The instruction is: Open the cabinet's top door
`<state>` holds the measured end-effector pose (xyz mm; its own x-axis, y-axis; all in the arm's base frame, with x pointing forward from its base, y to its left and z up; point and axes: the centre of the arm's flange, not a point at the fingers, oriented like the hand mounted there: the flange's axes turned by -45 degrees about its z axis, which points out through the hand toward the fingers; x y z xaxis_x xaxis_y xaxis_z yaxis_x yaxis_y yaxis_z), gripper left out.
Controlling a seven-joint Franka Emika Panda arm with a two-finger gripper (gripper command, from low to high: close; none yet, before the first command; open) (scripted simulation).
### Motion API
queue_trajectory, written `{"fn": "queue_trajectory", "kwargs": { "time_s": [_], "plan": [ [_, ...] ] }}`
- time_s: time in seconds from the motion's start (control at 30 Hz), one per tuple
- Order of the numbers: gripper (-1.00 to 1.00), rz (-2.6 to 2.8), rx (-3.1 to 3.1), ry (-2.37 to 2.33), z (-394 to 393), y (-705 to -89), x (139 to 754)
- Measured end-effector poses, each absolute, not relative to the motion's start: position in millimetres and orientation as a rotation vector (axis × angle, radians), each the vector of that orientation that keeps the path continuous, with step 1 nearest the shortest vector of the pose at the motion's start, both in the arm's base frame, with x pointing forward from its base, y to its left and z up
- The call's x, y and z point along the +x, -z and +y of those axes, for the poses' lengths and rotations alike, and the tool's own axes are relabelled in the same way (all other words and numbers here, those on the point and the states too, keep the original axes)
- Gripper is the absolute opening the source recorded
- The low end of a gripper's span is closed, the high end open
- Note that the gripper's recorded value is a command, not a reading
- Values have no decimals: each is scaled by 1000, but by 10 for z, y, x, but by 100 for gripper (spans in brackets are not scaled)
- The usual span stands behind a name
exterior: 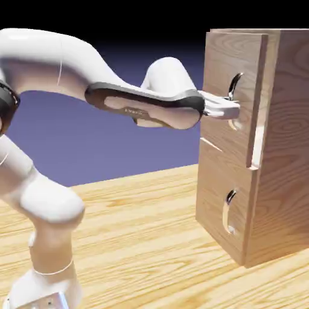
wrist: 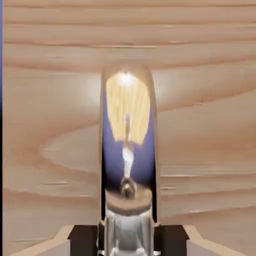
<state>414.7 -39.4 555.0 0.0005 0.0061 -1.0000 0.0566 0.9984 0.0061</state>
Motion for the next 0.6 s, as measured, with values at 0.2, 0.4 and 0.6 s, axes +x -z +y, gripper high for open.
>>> {"fn": "queue_trajectory", "kwargs": {
  "time_s": [0.2,0.4,0.6],
  "plan": [
    [-100,1566,123,124,-225,-5548,3921],
    [-100,1559,210,211,-13,-5548,3699],
    [-100,1550,292,294,211,-5548,3510]
  ]
}}
